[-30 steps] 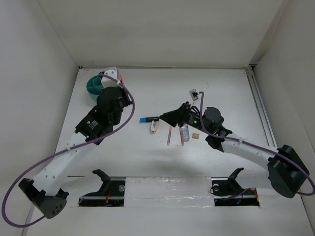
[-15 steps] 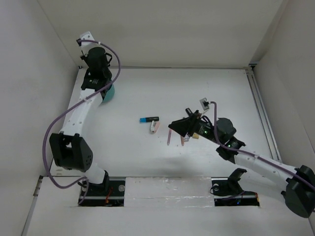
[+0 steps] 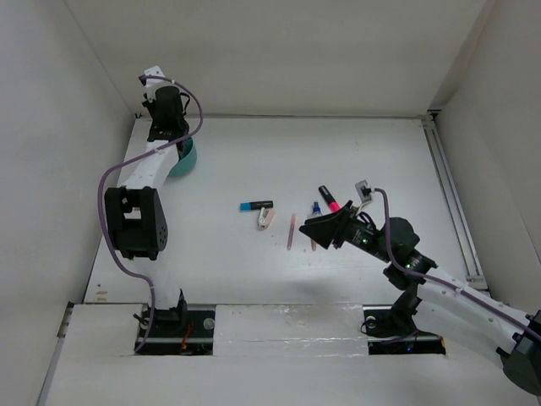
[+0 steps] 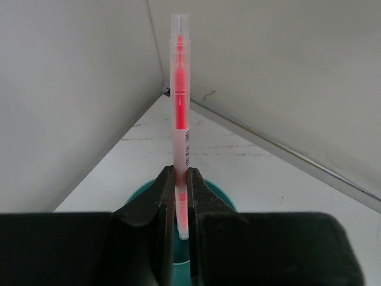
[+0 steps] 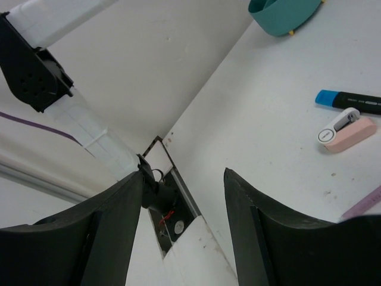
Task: Sort the stationery into containers
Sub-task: Place the pen in the storage box.
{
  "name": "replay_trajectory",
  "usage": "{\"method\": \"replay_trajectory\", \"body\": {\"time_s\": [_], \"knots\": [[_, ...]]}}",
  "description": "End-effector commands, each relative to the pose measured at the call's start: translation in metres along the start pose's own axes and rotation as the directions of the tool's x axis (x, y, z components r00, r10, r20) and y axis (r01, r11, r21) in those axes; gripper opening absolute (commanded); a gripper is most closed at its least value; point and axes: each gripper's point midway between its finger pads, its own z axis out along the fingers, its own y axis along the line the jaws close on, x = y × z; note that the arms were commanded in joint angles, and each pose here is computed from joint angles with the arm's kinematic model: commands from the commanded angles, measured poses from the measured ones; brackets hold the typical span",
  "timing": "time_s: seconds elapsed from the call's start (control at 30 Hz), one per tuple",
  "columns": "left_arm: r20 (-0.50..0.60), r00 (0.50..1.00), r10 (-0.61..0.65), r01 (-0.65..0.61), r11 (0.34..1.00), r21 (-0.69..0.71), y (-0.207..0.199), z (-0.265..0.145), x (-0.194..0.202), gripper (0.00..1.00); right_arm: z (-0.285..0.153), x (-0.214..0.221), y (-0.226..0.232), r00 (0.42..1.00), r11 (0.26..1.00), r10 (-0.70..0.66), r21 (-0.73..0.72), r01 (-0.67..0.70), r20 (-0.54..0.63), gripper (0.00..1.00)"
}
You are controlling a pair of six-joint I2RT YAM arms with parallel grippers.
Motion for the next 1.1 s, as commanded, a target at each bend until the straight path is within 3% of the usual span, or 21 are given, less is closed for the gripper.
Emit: {"method": "replay_trajectory", "body": {"time_s": [0.0,0.27,1.07], "knots": [[0.094,0.994,-0.055,0.055,0.998,0.008,0.0,-0.002,-0.026,0.0,-0.002,0.004,-0.004,1.0,1.0,-0.023,0.013,0.023,0.001,0.62],[0.035,0.996,-0.078,0.079,0.996,-0.033,0.017,0.016,0.015,0.0,-0.001,0.01,-0.012,1.0,0.999,-0.016,0.032,0.017,-0.018,0.62],[-0.043,0.993,-0.112,0.112,0.994,0.003,0.013,0.026,0.054,0.0,0.0,0.006,-0.001,1.0,1.0,-0.021,0.004,0.021,-0.016,0.62]]}}
